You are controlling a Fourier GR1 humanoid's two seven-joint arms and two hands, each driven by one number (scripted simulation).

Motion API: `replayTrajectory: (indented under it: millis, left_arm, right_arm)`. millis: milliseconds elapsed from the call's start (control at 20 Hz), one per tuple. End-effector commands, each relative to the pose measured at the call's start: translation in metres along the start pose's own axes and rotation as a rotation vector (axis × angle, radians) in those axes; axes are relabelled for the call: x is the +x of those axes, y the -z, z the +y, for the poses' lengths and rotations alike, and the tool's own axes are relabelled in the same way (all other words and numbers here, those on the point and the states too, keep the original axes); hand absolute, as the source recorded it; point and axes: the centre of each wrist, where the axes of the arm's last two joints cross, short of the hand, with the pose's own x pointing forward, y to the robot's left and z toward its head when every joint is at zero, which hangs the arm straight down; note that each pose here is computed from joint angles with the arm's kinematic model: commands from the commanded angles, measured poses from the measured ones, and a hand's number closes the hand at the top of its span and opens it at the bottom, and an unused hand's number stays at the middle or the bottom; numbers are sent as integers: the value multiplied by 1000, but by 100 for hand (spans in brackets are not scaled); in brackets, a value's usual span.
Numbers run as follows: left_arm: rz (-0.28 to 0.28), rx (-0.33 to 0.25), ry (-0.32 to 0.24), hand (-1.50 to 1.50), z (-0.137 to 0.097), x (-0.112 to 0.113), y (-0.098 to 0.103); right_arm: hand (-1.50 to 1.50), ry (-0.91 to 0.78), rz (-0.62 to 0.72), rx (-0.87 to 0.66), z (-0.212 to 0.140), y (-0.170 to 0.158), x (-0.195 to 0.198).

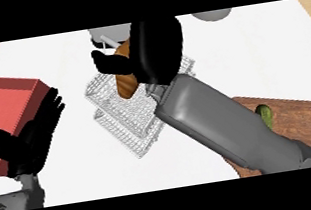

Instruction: Pick the croissant from the cutting board and place it in the tiered basket

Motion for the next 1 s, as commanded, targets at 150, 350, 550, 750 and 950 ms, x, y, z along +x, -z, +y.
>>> replayTrajectory:
  millis: [150,350,550,750,950]
  left_arm:
    - [2,-7,-7,0,-5,-1,6]
    - [-3,-6,-5,0,4,7,8]
    - [11,7,-15,0,-2,-3,-4]
    - [5,39,0,0,14,1,-2]
    - [29,54,-15,0,21,-2,-8]
  right_arm:
    - [-150,182,186,-53,5,11,2]
    - [-150,361,239,-101,-9,18,-1]
    - [-150,513,259,-174,-22,25,-13]
    - [-150,680,280,-272,-37,20,-20]
    - [-150,672,312,-369,-56,20,-48]
